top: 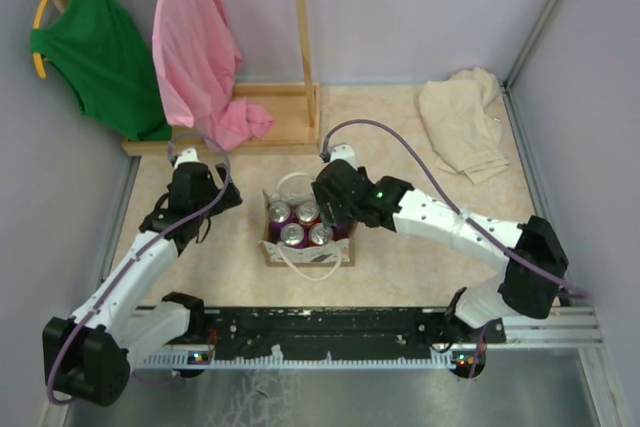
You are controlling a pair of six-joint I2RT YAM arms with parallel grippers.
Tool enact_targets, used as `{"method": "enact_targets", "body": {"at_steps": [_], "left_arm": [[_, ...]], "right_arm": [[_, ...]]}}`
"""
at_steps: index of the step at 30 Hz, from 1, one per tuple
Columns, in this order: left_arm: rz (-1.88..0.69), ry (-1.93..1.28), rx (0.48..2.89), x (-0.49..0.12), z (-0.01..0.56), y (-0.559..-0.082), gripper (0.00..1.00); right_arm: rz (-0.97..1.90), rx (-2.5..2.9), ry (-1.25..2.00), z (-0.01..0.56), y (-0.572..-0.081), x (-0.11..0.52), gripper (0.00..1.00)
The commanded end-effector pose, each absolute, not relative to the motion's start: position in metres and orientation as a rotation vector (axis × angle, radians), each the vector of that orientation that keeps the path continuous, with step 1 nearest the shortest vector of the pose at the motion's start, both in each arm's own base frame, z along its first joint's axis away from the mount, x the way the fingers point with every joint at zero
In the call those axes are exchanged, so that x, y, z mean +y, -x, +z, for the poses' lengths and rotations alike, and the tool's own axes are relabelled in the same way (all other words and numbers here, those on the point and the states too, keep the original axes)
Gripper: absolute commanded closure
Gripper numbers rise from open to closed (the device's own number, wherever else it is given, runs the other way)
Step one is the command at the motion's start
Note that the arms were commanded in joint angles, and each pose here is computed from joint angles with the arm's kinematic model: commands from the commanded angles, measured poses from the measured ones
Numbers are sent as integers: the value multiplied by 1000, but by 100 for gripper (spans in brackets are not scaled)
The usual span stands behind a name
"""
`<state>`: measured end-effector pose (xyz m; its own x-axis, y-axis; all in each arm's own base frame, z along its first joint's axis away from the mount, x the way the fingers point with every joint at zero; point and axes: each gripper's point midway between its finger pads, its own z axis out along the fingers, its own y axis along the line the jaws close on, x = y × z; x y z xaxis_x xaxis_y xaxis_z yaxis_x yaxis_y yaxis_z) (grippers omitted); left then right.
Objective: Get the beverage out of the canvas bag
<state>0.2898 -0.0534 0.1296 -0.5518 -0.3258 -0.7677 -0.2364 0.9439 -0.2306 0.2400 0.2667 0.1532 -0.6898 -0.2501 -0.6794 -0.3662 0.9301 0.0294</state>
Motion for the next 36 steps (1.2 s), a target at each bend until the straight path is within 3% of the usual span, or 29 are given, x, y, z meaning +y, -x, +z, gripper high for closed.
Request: {"method": "enact_targets", "body": {"at_steps": [1, 21, 28, 36], "left_arm": [[-140, 399, 2150, -53, 135, -292, 1], [-142, 392, 2162, -55, 132, -292, 1], [-139, 395, 2165, -54, 131, -291, 1], [-141, 390, 2169, -55, 130, -292, 1]], "right_arm": [[151, 2398, 435, 145, -244, 260, 27], [97, 2491, 491, 101, -236, 260, 28], [-1, 2537, 512, 84, -235, 251, 41], [-27, 2559, 517, 68, -235, 251, 35]]}}
